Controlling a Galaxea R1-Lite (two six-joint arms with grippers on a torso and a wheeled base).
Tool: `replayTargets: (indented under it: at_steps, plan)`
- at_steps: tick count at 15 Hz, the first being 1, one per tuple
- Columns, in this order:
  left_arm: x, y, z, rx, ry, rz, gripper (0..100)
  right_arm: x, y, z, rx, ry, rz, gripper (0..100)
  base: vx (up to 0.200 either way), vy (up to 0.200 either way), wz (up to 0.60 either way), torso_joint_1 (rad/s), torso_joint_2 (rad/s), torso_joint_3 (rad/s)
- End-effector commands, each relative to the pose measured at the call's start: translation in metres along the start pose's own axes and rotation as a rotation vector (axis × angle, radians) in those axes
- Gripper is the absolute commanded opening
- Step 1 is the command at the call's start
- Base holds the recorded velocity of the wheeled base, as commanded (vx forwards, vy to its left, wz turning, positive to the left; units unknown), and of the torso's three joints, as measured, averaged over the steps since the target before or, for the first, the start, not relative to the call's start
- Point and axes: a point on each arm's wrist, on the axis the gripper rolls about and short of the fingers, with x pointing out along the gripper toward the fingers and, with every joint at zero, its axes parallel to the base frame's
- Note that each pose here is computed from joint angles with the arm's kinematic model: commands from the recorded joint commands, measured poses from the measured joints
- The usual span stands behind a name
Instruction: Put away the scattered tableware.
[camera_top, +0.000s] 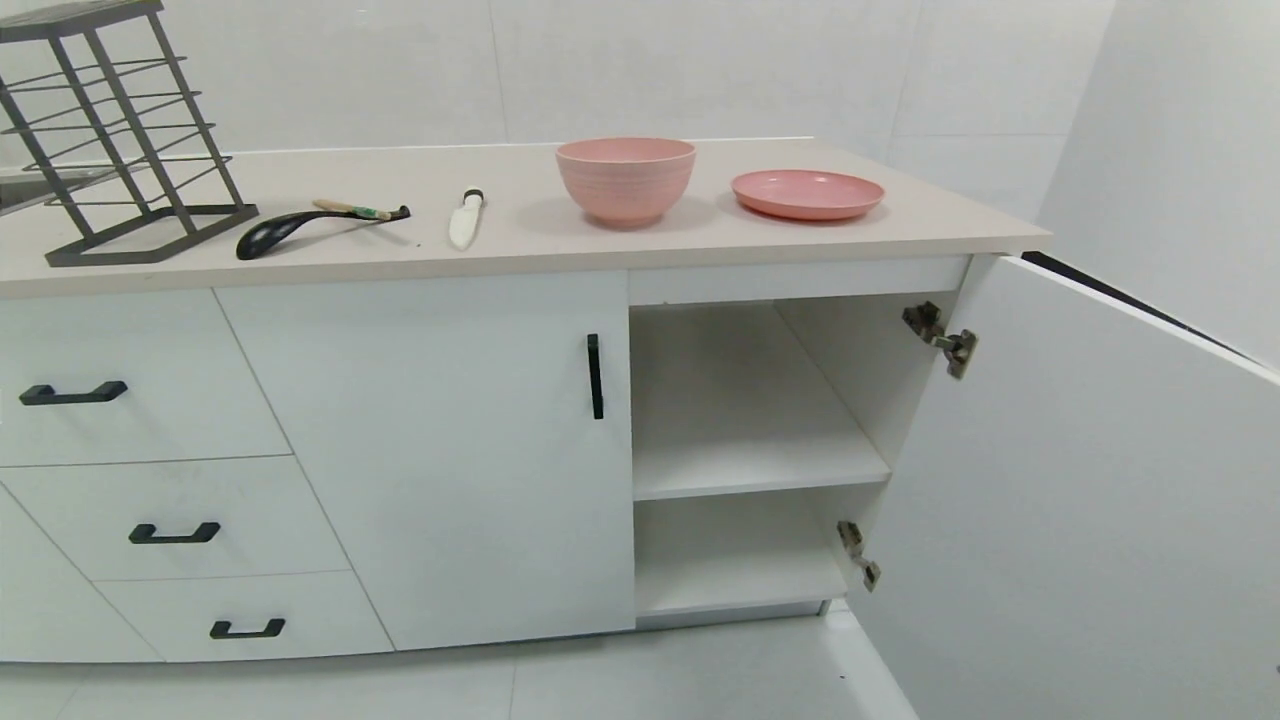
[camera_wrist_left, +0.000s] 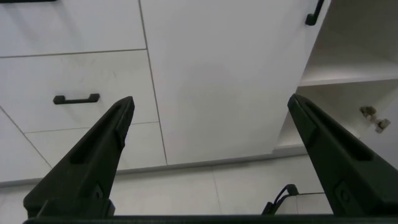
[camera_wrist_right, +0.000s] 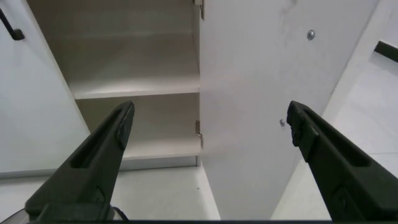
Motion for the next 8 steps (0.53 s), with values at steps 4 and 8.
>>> replayTargets:
  at_steps: [4, 8]
  plan:
    - [0.0001, 0.0000, 0.0001, 0.002, 0.000, 0.002, 100, 0.0000, 0.0000, -0.0001, 0.000, 0.001, 0.001, 100, 0.200, 0.100, 0.00, -0.002, 0.00, 0.002]
    - [0.0001, 0.0000, 0.0001, 0.000, 0.000, 0.000, 100, 0.0000, 0.0000, -0.0001, 0.000, 0.001, 0.001, 100, 0.000, 0.000, 0.00, 0.000, 0.00, 0.000]
